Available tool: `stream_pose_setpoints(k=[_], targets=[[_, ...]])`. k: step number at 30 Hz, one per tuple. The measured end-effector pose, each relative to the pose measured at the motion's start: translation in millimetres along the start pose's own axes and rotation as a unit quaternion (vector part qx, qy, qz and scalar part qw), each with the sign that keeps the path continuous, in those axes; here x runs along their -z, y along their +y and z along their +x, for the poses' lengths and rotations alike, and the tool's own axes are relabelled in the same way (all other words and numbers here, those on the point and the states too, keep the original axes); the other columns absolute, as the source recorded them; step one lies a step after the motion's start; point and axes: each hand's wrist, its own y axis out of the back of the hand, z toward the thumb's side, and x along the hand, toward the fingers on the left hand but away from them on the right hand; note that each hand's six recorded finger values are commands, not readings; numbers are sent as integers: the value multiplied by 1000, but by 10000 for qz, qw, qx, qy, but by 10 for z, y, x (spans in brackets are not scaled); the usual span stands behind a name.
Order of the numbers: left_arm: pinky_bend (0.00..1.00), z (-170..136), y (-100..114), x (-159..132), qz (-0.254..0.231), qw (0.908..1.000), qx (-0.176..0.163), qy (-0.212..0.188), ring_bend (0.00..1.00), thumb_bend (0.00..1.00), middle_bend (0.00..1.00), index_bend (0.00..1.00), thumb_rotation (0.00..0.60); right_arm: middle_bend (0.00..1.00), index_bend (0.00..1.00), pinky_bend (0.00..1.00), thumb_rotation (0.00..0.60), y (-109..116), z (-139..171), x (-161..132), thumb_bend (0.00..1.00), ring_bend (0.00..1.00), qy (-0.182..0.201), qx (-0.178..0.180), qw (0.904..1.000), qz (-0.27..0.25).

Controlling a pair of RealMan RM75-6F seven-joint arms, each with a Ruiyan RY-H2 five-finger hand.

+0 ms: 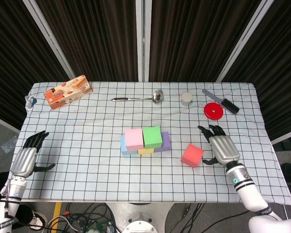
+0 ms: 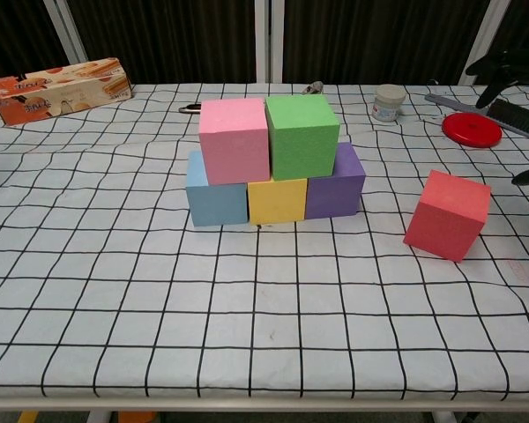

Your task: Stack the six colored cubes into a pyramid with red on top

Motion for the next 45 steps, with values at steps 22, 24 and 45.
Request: stream_pose_setpoints(k=[22,24,45], targets=[[35,-15,-29,281,-45,9998,122,137,0,0,26,75,600,188,0,0,600,-787,-4,26,3,0,-898,342,9921,-801],[35,-26,-18,285,-29,9998,116,128,0,0,26,75,600,190,0,0,600,-820,-21,0,2,0,-871,286,9912,-953],[35,-47,-65,314,-65,9997,185,127,0,0,26,75,600,356,0,0,600,-833,-123,-50,247,0,-923,265,9902,-1010]])
